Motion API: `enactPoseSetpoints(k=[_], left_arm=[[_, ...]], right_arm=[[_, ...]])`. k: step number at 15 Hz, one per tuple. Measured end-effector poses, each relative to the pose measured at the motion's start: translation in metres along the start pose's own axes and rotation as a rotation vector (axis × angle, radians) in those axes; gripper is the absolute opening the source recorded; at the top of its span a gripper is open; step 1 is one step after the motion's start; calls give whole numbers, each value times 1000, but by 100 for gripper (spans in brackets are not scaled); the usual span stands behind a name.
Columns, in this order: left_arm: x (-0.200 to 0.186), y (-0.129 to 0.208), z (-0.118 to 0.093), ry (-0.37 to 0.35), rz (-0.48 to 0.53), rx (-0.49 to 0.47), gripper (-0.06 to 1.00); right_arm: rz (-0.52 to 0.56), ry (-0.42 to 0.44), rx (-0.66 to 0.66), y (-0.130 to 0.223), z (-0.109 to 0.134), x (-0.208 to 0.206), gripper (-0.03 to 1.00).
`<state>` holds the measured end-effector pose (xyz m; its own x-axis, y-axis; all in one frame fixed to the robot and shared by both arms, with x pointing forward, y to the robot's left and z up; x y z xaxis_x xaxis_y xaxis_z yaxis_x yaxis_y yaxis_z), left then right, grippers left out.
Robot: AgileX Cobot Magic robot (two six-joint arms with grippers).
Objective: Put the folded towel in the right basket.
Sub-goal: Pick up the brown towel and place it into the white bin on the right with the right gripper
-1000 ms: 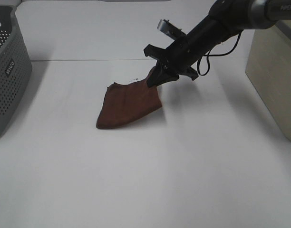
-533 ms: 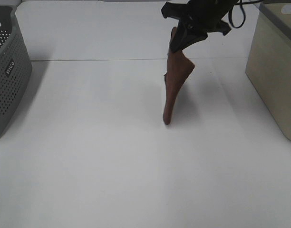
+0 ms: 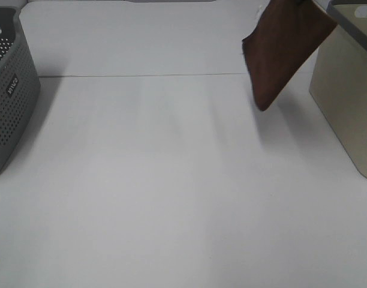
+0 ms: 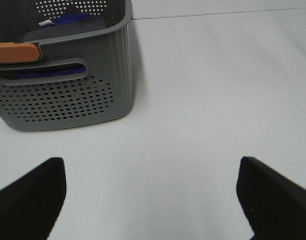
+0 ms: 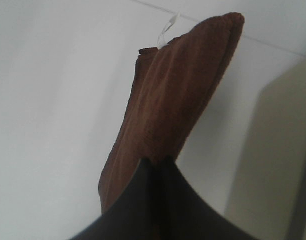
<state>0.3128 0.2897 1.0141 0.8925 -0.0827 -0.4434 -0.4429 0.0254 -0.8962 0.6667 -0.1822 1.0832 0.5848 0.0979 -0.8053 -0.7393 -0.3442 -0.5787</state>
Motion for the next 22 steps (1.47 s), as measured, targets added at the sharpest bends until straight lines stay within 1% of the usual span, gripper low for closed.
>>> enactPoseSetpoints(k=[1,3,5,6,7,8,9,10,12,14,16,18,20,21,22], left_arm=[[0,0,0,0,0,0,88],[0,0,0,0,0,0,88],[0,0,0,0,0,0,88],[0,0,0,0,0,0,88],[0,0,0,0,0,0,88],[0,0,0,0,0,0,88],[0,0,0,0,0,0,88],[0,0,0,0,0,0,88],[0,0,0,0,0,0,88],[0,0,0,0,0,0,88],[0,0,0,0,0,0,88],[0,0,0,0,0,0,88],[0,0,0,0,0,0,88],[0,0,0,0,0,0,88],[0,0,0,0,0,0,88]], right_arm=[[-19,67,-23,-2,-13,-12,0],[-53,175,-52,-9,-34,-28,0],[-88,220,-43,-18,-49,-41,0],[-127,239,6,-25,-68,-54,0],[-141,239,45,-24,-85,-60,0],[-145,194,102,-18,-108,-62,0],[-145,194,102,-18,-108,-62,0],[-145,115,195,-3,-138,-61,0],[-143,98,266,13,-174,-56,0],[-93,54,325,35,-201,-33,0],[-25,23,391,62,-228,2,0],[47,12,448,88,-247,35,0],[87,5,497,103,-256,53,0],[115,12,516,111,-260,63,1],[140,25,539,117,-262,69,8]])
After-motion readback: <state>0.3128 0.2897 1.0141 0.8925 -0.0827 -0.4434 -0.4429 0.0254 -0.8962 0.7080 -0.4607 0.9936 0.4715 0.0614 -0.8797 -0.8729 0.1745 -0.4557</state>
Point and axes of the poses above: a point on each arm's last joint axis where the gripper is mounted, x pointing out along that axis toward the gripper, z along the wrist's bending axis when the last joint is at zero, y = z × x, the point moved 9 cm from there along x, pointing out along that axis toward the gripper
